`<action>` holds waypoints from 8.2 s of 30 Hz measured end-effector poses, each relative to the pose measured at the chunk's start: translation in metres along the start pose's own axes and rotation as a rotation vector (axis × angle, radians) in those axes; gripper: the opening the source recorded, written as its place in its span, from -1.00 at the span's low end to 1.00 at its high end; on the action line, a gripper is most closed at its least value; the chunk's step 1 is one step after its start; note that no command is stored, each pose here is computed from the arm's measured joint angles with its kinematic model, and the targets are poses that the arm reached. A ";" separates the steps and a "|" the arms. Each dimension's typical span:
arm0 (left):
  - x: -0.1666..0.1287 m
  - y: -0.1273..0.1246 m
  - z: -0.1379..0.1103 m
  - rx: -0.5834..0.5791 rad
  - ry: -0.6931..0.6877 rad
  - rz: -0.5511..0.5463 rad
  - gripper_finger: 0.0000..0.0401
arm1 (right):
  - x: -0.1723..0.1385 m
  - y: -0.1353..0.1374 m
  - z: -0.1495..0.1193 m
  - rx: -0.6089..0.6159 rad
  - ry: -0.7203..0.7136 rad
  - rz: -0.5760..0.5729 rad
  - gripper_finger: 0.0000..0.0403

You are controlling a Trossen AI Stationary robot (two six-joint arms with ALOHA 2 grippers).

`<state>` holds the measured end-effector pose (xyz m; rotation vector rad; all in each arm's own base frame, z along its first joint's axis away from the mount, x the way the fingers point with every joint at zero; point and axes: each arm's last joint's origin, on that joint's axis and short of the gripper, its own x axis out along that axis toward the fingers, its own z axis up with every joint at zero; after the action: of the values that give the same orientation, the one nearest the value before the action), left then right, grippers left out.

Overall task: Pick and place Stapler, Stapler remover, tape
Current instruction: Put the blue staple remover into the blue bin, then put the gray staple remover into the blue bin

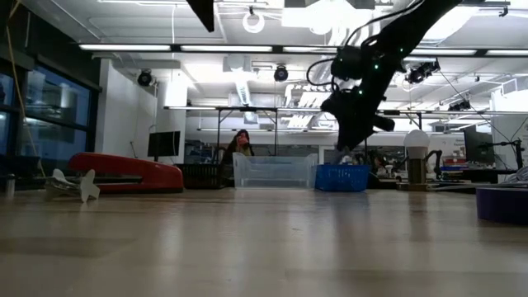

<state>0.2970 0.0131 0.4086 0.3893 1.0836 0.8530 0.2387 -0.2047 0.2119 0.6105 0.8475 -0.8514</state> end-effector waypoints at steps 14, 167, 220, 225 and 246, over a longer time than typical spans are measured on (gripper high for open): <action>0.031 0.024 0.000 -0.097 0.126 -0.109 0.09 | 0.006 -0.002 -0.002 0.070 0.043 0.031 -0.13; 0.057 -0.052 0.056 -0.352 -0.456 -0.584 -0.55 | -0.134 0.051 0.008 -0.660 -0.515 0.939 0.05; 0.048 -0.047 0.070 -0.407 -0.631 -0.694 -0.14 | -0.149 0.086 -0.003 -0.772 -0.621 1.034 -0.62; 0.048 -0.047 0.070 -0.402 -0.623 -0.693 -0.01 | -0.148 0.085 -0.003 -0.757 -0.623 0.996 -0.62; 0.047 -0.033 0.033 -0.320 -0.329 -0.466 0.02 | -0.125 0.049 0.004 -0.523 -0.469 0.617 -0.62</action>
<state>0.3497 0.0325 0.3727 0.0005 0.6753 0.5089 0.2336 -0.1325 0.3253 0.1675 0.3809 -0.1703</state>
